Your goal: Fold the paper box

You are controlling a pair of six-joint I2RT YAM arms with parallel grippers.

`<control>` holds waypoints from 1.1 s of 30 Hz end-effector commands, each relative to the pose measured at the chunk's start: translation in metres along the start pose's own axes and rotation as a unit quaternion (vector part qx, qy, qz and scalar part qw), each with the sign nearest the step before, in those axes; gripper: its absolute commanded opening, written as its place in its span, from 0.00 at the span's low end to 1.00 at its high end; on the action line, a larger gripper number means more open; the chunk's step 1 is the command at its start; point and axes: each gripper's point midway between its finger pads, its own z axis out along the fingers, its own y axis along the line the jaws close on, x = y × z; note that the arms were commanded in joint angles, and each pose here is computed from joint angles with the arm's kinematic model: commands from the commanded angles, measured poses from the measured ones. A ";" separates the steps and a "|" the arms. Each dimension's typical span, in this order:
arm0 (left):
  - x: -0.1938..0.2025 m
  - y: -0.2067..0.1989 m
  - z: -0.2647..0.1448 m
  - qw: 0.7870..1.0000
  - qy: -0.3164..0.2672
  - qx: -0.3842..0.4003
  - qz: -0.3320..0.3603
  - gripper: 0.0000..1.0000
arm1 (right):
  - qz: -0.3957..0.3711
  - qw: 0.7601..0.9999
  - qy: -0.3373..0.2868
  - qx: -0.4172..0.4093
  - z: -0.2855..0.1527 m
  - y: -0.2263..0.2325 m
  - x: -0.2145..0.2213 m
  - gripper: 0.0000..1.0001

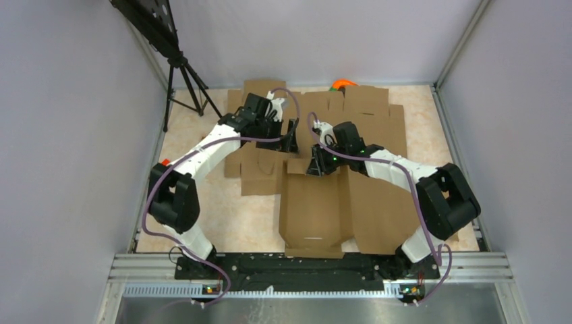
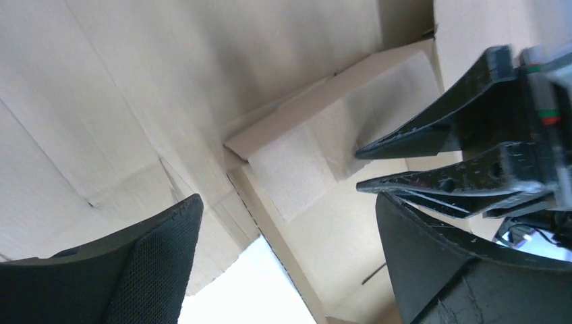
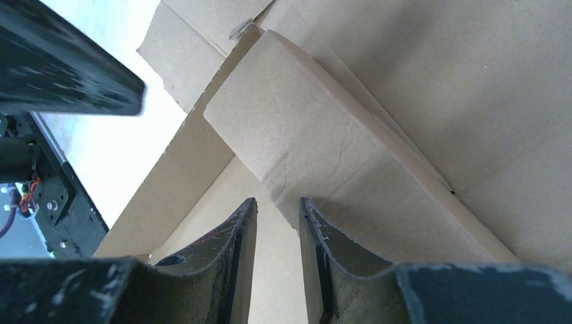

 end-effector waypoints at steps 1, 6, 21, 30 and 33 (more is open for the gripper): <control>-0.016 -0.003 -0.014 0.990 0.019 0.026 0.135 0.98 | 0.003 1.000 0.015 0.005 0.004 -0.001 0.011 0.30; -0.025 0.017 -0.004 0.976 0.005 0.021 0.219 0.91 | 0.003 1.000 0.016 0.008 0.003 -0.001 0.010 0.30; -0.065 0.031 -0.063 0.933 -0.310 -0.002 0.183 0.99 | 0.007 1.000 0.012 0.008 0.003 0.000 0.005 0.30; -0.009 0.004 -0.010 0.907 -0.129 0.206 0.344 0.95 | 0.013 1.000 0.004 0.003 0.004 0.002 0.003 0.30; -0.008 -0.012 -0.010 0.892 -0.124 0.271 0.340 0.99 | 0.013 1.000 0.009 0.004 0.004 0.001 0.006 0.30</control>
